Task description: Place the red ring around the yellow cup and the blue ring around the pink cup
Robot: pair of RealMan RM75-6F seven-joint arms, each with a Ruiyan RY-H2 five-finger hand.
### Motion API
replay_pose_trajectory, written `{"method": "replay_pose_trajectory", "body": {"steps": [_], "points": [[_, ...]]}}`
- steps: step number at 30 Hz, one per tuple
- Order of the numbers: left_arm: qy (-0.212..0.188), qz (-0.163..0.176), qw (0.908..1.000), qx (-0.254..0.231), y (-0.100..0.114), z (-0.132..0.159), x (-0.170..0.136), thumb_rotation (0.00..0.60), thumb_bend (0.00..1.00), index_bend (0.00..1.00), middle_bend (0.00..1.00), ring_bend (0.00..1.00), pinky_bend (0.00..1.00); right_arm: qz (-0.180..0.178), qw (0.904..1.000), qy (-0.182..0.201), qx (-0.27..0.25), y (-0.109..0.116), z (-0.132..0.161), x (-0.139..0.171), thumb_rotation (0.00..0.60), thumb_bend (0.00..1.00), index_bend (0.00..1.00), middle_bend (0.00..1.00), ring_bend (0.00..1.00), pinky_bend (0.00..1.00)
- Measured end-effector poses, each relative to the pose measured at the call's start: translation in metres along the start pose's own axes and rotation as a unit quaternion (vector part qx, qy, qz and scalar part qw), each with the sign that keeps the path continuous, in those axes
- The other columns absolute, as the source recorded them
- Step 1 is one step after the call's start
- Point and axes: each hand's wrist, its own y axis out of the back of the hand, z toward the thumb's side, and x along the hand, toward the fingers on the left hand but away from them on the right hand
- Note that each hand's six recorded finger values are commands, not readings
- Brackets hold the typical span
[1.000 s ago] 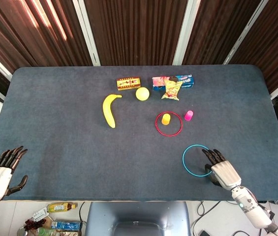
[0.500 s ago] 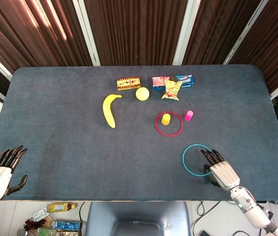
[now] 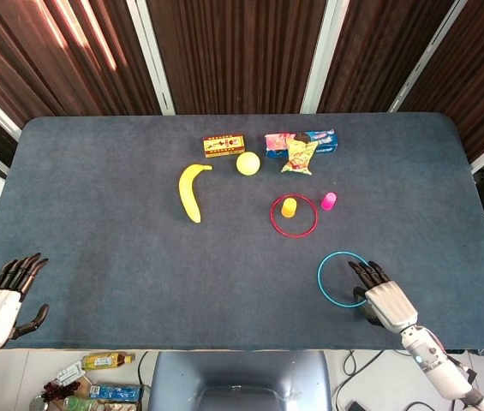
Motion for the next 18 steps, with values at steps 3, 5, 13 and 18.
{"method": "replay_pose_trajectory", "body": {"steps": [3,5,13,18], "points": [[0.0,0.0,1.0,0.0,-0.0001,0.0,-0.0002,0.6,0.42,0.02,0.0,0.0,0.06,0.001,1.0,0.001,-0.001,-0.001,0.0008,0.0,0.6,0.48,0.68,0.03,0.0,0.0],[0.001,0.0,1.0,0.0,0.0,0.0,-0.0003,0.6,0.42,0.02,0.0,0.0,0.06,0.001,1.0,0.001,-0.001,-0.0014,0.001,0.0001,0.6,0.48,0.69,0.03,0.0,0.0],[0.0,0.0,1.0,0.0,-0.0002,0.0003,0.0003,0.6,0.42,0.03,0.0,0.0,0.06,-0.004,1.0,0.002,-0.002,-0.0004,0.0018,0.0006,0.6,0.48,0.73,0.05,0.0,0.0],[-0.001,0.001,1.0,0.0,0.0002,0.0004,0.0,0.6,0.42,0.03,0.0,0.0,0.06,-0.01,0.9999,0.005,-0.003,0.0014,0.0033,0.0009,0.6,0.48,0.76,0.07,0.0,0.0]]}}
